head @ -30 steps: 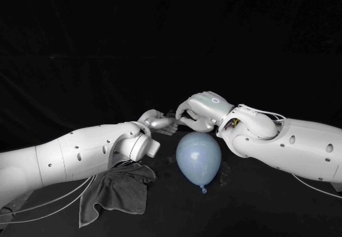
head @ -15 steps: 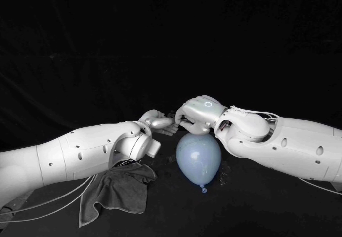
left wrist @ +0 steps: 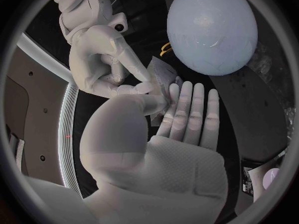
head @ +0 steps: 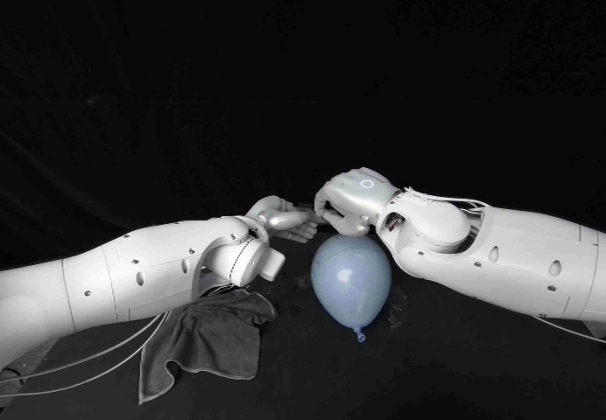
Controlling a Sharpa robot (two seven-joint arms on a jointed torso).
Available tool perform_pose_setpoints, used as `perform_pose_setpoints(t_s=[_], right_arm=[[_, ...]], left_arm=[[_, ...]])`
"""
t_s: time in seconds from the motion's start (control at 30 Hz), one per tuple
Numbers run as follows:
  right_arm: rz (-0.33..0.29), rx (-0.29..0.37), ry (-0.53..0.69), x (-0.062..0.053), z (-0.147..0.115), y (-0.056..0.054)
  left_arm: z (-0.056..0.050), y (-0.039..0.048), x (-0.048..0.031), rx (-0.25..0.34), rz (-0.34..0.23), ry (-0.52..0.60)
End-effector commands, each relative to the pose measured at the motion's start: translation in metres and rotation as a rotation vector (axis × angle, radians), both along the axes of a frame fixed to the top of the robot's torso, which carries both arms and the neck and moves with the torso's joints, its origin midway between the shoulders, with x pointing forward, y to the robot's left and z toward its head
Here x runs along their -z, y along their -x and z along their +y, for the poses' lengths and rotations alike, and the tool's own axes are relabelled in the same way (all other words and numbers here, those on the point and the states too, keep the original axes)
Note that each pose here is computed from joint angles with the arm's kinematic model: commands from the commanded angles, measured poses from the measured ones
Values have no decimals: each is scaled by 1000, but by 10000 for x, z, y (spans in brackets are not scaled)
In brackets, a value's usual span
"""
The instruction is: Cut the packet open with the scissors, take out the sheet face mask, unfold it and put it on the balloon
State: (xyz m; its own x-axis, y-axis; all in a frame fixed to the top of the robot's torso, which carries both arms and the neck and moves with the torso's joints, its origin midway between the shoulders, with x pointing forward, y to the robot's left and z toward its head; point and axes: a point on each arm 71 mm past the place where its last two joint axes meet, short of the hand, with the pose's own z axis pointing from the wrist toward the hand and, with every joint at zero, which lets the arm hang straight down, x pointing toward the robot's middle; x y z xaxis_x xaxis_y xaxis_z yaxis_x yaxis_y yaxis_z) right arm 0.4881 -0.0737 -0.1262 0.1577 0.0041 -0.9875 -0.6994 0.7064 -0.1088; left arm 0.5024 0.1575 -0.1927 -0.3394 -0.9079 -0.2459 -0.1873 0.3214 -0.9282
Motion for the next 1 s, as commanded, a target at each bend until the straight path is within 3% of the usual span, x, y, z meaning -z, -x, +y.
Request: perform_pose_setpoints(t_s=[0.03,0.5,1.0], right_arm=[[-38,36,-8,-22,-15,-23],[-25,95,18,9,-32,-108],[15,106,81,62,-32,-134]], left_arm=[[-36,14,-17,25,0,4],[-82,52,-33,50,-5,4],[-112,78,-98,62,-42,15]])
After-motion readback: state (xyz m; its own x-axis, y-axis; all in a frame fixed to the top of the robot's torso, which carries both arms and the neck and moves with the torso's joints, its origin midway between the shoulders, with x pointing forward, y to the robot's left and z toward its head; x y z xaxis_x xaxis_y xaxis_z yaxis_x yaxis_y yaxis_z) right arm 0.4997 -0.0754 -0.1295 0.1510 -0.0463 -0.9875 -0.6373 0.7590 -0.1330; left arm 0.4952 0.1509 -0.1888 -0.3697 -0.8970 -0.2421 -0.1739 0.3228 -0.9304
